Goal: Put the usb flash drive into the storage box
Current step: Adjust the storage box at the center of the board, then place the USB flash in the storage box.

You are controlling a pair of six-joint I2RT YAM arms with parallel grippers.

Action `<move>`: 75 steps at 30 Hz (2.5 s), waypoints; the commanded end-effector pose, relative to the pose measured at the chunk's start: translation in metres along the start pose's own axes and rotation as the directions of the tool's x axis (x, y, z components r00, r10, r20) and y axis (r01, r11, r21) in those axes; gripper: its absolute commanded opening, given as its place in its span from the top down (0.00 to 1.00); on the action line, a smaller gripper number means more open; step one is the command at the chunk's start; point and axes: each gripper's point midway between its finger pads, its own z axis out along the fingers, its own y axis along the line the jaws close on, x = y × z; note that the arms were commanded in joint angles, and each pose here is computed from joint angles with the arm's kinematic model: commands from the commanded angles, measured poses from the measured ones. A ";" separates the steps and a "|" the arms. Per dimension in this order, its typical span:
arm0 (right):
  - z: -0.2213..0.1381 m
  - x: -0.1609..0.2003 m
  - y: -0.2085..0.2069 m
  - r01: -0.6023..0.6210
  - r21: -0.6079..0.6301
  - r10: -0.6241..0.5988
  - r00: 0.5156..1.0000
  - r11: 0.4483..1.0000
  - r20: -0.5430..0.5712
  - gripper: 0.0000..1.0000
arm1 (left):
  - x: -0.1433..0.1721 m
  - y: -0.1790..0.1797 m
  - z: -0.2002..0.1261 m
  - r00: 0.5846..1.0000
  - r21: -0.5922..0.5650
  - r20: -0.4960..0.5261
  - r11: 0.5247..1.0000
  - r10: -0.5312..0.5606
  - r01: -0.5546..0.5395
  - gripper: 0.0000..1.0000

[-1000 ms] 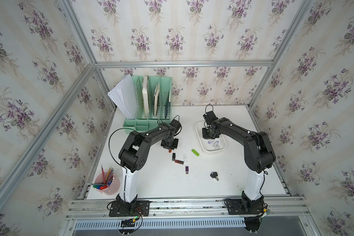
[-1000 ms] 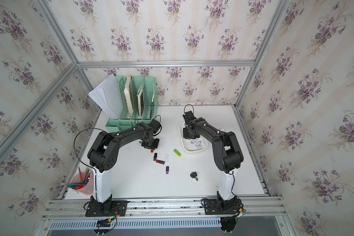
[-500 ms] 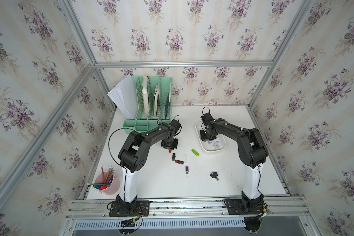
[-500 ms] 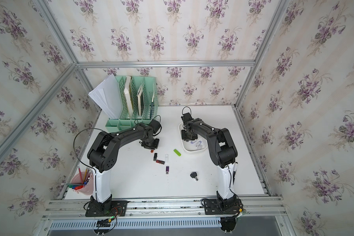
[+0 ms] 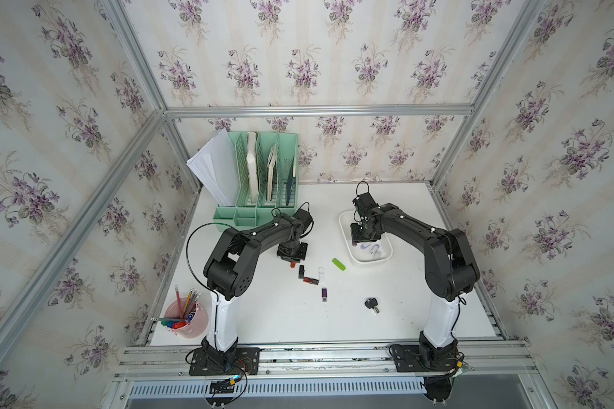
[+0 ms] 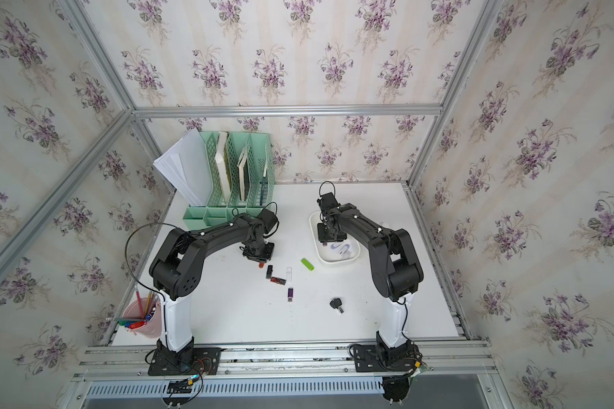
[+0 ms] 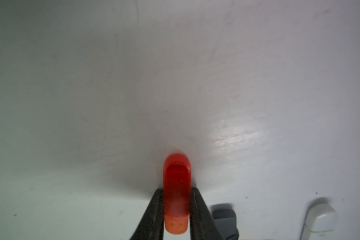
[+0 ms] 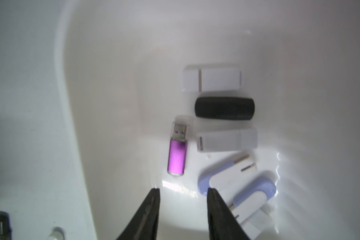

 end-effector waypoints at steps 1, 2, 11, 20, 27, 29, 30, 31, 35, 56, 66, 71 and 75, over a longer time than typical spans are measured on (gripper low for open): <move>-0.008 0.022 -0.009 0.006 0.019 -0.005 0.999 1.000 -0.037 0.57 | 0.014 0.003 0.001 0.998 -0.004 -0.056 1.000 -0.010 0.010 0.75; -0.010 0.028 -0.009 0.006 0.014 -0.005 0.999 1.000 -0.043 0.57 | 0.014 0.002 0.001 0.998 -0.004 -0.056 1.000 -0.009 0.009 0.75; -0.017 0.066 0.028 0.053 -0.059 -0.058 0.995 0.997 -0.079 0.56 | 0.017 0.003 0.003 0.998 -0.001 -0.054 1.000 -0.010 0.010 0.75; -0.016 0.079 0.091 0.098 -0.181 -0.113 0.991 0.979 -0.073 0.56 | 0.019 0.005 0.003 0.998 -0.004 -0.056 1.000 -0.010 0.010 0.75; -0.005 0.049 0.087 0.084 -0.121 -0.089 0.995 0.989 -0.038 0.56 | 0.022 0.006 0.002 0.999 -0.003 -0.053 1.000 -0.010 0.010 0.75; 0.002 0.035 0.079 0.068 -0.094 -0.072 0.997 0.993 -0.033 0.55 | 0.022 0.006 0.003 0.998 -0.001 -0.056 1.000 -0.012 0.012 0.75; 0.005 0.027 0.076 0.065 -0.090 -0.068 0.997 0.994 -0.025 0.55 | 0.023 0.006 0.003 0.998 0.000 -0.057 1.000 -0.013 0.013 0.75; 0.008 0.018 0.072 0.057 -0.082 -0.059 0.998 0.995 -0.019 0.54 | 0.023 0.006 0.004 0.998 0.000 -0.058 1.000 -0.015 0.015 0.75; 0.018 -0.012 0.050 0.029 -0.033 -0.029 1.000 0.999 0.003 0.52 | 0.025 0.006 0.004 0.998 0.001 -0.059 1.000 -0.016 0.016 0.75; 0.000 -0.079 -0.043 -0.115 0.034 0.111 0.988 0.993 0.104 0.42 | 0.019 0.004 -0.013 0.999 0.007 -0.031 1.000 -0.012 0.013 0.75; -0.090 -0.080 -0.037 -0.155 -0.070 0.168 0.947 0.985 0.273 0.39 | -0.001 -0.005 -0.058 0.999 0.029 0.039 1.000 0.007 -0.008 0.75; -0.095 -0.062 -0.057 -0.207 -0.024 0.206 0.940 0.978 0.273 0.38 | -0.011 -0.018 -0.093 0.995 0.041 0.092 0.998 0.038 -0.042 0.75; -0.080 -0.042 -0.079 -0.284 0.006 0.275 0.933 0.959 0.232 0.38 | -0.026 -0.051 -0.121 0.986 0.071 0.142 0.992 0.091 -0.102 0.75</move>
